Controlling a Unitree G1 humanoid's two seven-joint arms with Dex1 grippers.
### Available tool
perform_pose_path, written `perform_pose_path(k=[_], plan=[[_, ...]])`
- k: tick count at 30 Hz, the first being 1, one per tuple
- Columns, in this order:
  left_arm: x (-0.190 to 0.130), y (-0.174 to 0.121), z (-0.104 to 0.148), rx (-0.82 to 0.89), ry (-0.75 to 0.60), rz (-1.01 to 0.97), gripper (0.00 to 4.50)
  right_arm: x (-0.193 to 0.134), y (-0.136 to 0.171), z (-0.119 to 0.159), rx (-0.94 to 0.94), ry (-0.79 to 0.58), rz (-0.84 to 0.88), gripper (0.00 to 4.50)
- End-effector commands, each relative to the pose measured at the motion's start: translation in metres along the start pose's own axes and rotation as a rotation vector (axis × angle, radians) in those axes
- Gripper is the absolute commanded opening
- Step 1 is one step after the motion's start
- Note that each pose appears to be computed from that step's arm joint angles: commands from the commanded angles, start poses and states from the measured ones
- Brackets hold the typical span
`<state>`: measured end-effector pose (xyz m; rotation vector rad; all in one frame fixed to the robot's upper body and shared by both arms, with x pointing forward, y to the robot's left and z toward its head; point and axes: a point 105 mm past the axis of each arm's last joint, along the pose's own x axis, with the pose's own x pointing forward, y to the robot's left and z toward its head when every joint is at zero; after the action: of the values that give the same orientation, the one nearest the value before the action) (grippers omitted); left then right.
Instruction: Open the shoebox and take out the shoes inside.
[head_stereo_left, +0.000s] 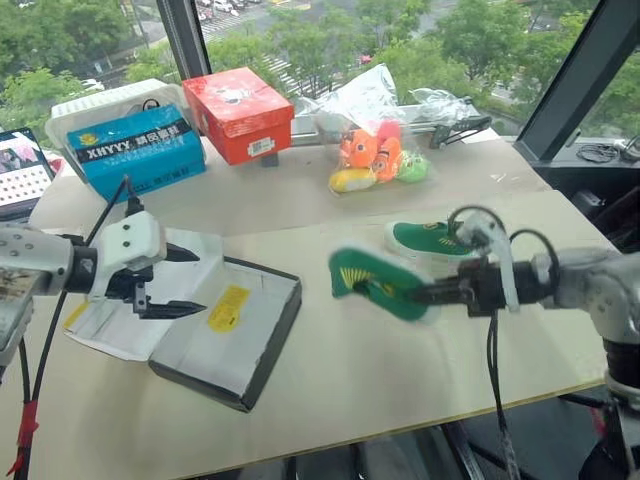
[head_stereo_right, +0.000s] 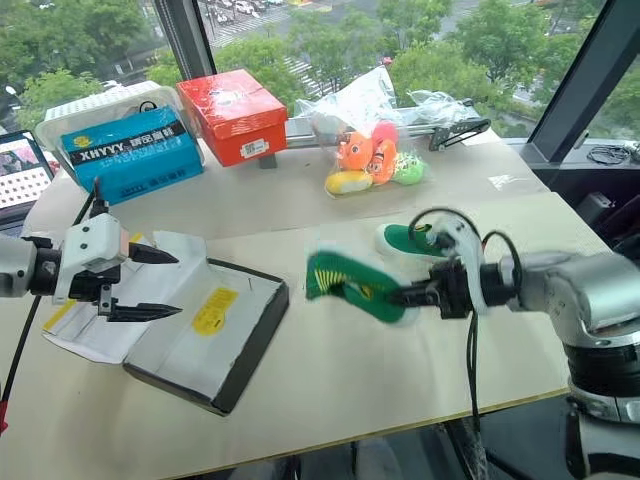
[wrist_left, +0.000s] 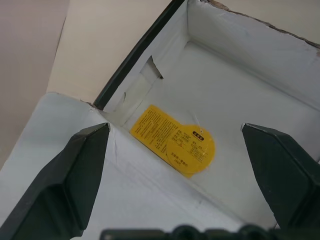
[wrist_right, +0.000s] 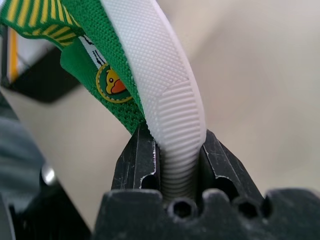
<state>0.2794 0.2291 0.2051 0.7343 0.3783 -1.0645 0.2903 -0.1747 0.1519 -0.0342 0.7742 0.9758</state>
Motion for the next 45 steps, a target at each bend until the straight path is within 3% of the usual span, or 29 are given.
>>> perform_pose_path(k=[1, 2, 6, 11, 15, 19, 21, 25, 27, 31, 34, 37, 40, 45], plan=[[-0.006, 0.003, 0.004, 0.034, 0.002, 0.023, 4.5, -0.004, -0.041, -0.009, -0.035, 0.048, -0.138, 0.97], [-0.006, 0.002, 0.004, 0.033, 0.003, 0.025, 4.5, -0.004, -0.05, -0.009, -0.041, 0.057, -0.166, 1.48], [-0.008, 0.0, 0.002, 0.022, 0.009, 0.035, 4.5, -0.013, -0.087, -0.005, -0.085, 0.08, -0.316, 2.75], [-0.011, -0.002, -0.002, 0.009, 0.016, 0.047, 4.5, -0.031, -0.105, 0.012, -0.159, 0.066, -0.412, 4.45], [-0.013, -0.001, -0.001, 0.01, 0.008, 0.072, 4.5, -0.057, -0.109, 0.049, -0.288, -0.026, -0.534, 4.45], [-0.018, 0.005, 0.004, -0.012, -0.053, 0.126, 4.5, -0.09, -0.073, 0.11, -0.403, -0.319, -0.501, 4.45], [-0.021, 0.009, 0.011, -0.047, -0.136, 0.159, 4.5, -0.098, -0.066, 0.12, -0.437, -0.399, -0.501, 4.45], [-0.046, 0.043, 0.006, -0.166, -0.322, 0.437, 4.5, -0.097, -0.067, 0.136, -0.459, -0.482, -0.583, 4.45], [-0.061, 0.064, 0.01, -0.218, -0.439, 0.63, 4.5, -0.089, -0.068, 0.132, -0.502, -0.478, -0.623, 4.45], [-0.081, 0.069, 0.016, -0.296, -0.637, 0.849, 4.5, -0.064, -0.061, 0.121, -0.55, -0.512, -0.66, 4.45], [-0.096, 0.062, 0.013, -0.442, -0.832, 1.029, 4.5, -0.073, -0.044, 0.133, -0.531, -0.813, -0.706, 4.45], [-0.081, 0.033, 0.007, -0.538, -0.813, 1.037, 4.5, -0.095, -0.044, 0.114, -0.486, -1.023, -0.856, 4.45], [-0.092, 0.02, -0.025, -0.63, -0.76, 1.187, 4.5, -0.078, -0.023, 0.089, -0.596, -1.005, -0.927, 4.45], [-0.072, -0.018, -0.057, -0.722, -0.596, 1.273, 4.5, -0.037, 0.005, 0.039, -0.518, -0.943, -0.896, 4.45]])
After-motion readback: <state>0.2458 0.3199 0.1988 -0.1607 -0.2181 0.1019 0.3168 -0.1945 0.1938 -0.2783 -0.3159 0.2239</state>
